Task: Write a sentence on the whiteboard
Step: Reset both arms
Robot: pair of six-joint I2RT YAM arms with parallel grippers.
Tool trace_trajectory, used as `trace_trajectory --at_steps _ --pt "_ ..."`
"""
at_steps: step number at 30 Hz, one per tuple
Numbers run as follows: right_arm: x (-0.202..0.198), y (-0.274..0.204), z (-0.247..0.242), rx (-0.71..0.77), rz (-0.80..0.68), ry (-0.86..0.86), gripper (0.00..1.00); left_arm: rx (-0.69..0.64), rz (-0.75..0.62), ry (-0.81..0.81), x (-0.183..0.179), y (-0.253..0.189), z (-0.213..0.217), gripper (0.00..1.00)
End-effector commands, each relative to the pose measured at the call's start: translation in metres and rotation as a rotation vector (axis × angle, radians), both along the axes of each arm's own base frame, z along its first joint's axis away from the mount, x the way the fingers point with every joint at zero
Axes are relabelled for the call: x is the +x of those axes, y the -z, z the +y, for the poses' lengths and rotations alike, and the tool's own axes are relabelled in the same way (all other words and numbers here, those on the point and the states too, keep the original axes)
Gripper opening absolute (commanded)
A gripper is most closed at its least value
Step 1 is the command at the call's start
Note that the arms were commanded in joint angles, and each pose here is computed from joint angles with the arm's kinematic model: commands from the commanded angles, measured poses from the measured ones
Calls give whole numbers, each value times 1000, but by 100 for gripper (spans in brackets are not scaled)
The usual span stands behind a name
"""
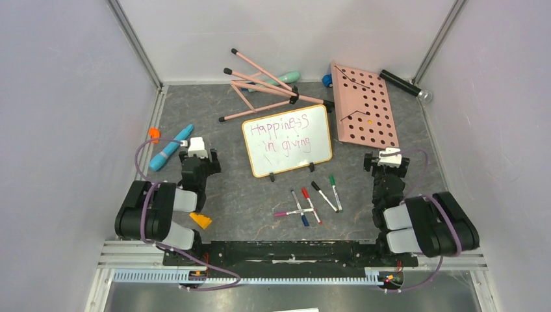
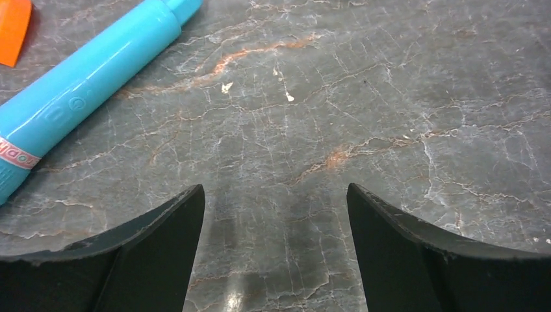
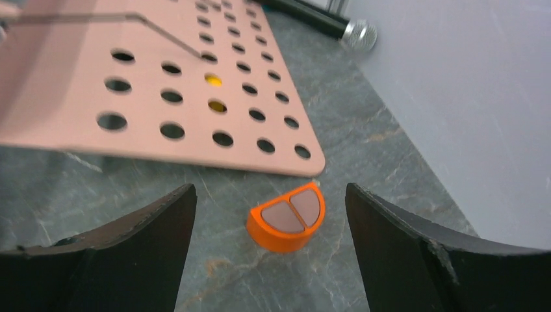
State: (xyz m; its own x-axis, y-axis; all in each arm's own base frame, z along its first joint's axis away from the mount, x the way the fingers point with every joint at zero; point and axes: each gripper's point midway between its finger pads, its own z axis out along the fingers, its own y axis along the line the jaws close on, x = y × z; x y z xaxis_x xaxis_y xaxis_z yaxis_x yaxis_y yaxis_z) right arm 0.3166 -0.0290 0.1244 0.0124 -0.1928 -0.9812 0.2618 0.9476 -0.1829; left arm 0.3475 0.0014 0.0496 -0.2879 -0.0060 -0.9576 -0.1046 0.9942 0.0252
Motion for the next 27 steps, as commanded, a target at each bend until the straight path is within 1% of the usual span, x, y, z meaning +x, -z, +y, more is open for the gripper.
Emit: trace_trajectory --at_steps 1,2,3,4,5,6,7,8,9,27 --pt "-30 39 1 13 87 -46 86 -5 -111 19 32 -38 -1 86" --pt "-26 42 2 10 104 -57 85 -5 -136 19 32 -40 -1 86" --pt "-25 34 6 -10 71 -83 85 -3 -126 22 31 -39 -1 86" --pt "-26 33 11 -23 70 -116 94 -5 -122 24 31 -39 -2 86" --pt "-25 36 14 -28 83 -136 98 -1 -125 38 32 -39 -4 86" --pt "-22 37 16 -33 91 -145 98 1 -130 47 32 -39 -5 86" --pt "-20 37 14 -28 93 -134 98 0 -123 47 32 -39 -5 96" --pt "-19 39 12 -18 103 -113 98 0 -124 50 32 -39 -6 100" --pt "-19 41 8 -8 113 -93 98 -1 -127 48 32 -39 -5 100" --pt "-20 39 8 -8 101 -91 98 -1 -127 49 32 -40 -5 100"
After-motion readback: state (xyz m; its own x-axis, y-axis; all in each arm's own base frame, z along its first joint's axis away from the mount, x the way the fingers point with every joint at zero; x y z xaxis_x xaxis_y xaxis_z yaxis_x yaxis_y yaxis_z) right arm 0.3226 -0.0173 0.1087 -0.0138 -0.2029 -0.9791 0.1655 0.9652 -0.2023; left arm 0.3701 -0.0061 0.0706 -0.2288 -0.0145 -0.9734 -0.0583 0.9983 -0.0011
